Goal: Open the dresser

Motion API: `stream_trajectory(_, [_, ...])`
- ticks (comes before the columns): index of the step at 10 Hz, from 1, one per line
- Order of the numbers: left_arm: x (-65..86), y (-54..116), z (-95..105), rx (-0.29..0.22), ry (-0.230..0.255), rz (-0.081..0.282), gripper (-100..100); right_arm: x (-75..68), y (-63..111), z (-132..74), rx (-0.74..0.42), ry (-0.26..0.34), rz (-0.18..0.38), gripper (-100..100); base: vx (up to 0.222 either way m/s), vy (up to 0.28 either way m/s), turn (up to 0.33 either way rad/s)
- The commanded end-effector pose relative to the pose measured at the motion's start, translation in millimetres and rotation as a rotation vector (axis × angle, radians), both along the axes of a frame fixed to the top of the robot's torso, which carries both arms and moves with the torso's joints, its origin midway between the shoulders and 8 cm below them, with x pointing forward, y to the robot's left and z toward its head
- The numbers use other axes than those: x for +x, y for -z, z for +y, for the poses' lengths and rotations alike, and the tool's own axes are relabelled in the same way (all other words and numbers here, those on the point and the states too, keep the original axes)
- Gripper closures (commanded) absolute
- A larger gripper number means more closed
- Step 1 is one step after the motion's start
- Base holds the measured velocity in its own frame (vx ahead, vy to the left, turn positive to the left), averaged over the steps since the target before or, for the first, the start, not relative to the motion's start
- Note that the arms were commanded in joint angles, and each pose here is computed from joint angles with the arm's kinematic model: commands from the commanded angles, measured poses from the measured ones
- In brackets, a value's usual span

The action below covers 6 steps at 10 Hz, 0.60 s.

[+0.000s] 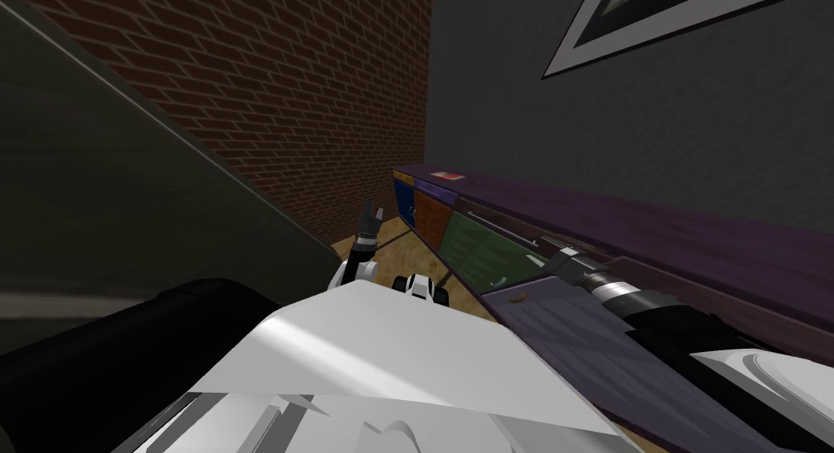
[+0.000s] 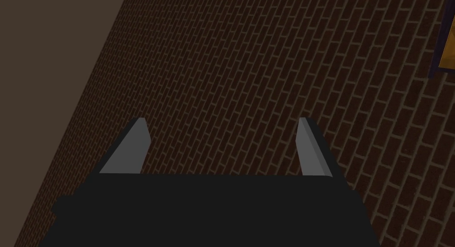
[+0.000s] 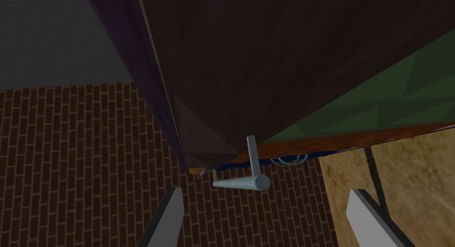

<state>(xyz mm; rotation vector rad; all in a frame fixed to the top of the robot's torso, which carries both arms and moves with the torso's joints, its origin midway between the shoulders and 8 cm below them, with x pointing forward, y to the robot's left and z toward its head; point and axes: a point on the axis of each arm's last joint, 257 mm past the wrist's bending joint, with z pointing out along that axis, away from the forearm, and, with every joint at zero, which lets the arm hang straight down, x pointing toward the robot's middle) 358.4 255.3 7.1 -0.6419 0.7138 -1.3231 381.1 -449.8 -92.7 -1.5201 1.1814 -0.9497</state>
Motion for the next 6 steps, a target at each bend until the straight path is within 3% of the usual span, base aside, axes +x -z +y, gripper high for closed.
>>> stream_trajectory(1, [0.0,0.0,0.0,0.0,0.0,0.0,0,0.0,0.0,0.0,0.0,0.0,0.0,100,0.009,-0.005,0.002])
stream_trajectory(6, [0.1,-0.1,-0.2,0.0,0.0,0.0,0,-2.0,-0.6,9.9,0.005,-0.019,0.003,100,-0.106,0.104,-0.044])
